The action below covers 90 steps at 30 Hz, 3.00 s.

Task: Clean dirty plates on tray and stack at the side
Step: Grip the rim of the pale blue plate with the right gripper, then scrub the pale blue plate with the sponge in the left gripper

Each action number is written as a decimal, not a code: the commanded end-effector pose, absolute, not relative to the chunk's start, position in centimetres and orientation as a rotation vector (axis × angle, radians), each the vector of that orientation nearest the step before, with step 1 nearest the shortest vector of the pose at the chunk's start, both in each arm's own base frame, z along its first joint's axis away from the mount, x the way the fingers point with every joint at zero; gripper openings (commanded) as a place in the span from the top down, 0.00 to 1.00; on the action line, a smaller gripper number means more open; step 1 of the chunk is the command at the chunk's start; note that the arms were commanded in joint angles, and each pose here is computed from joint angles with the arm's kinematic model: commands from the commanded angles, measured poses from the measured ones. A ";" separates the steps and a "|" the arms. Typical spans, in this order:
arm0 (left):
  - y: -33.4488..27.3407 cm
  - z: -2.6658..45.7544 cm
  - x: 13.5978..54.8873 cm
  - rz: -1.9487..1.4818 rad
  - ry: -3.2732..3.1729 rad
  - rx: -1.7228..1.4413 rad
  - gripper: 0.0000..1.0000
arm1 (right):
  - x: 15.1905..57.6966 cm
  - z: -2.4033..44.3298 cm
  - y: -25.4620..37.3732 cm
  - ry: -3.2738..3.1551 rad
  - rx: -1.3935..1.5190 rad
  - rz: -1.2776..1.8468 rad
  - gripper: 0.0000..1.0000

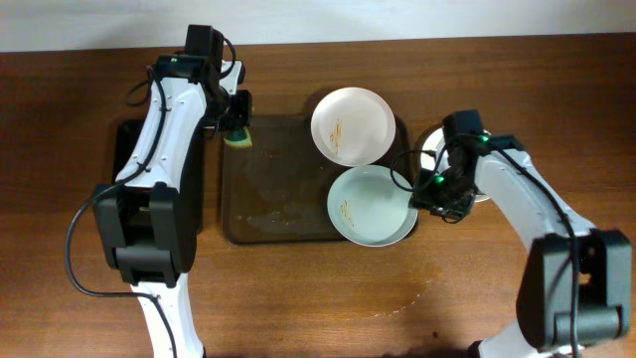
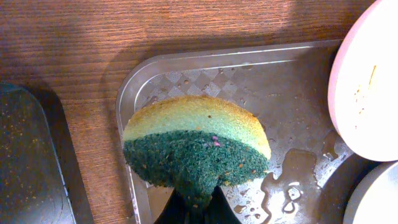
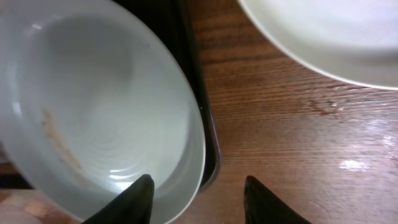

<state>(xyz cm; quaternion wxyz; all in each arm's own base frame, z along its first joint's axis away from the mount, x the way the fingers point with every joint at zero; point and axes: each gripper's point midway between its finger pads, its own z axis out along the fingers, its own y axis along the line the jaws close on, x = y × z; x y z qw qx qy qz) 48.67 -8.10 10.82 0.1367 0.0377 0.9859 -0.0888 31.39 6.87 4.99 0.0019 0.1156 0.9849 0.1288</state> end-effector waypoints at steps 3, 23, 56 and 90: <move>-7.9 11.9 49.0 -0.246 2.825 0.110 0.99 | 29.9 1.6 9.2 3.210 0.292 0.364 0.81; -7.6 11.8 49.4 -0.217 2.815 0.105 0.99 | 37.9 0.2 27.4 2.759 0.262 0.372 0.67; -10.8 -2.9 35.4 -0.278 3.262 0.359 0.99 | 38.5 -0.3 25.9 2.826 0.457 0.528 0.96; -11.2 -1.2 35.9 -0.004 3.203 0.209 0.99 | 39.0 0.0 26.1 2.806 0.422 0.541 0.96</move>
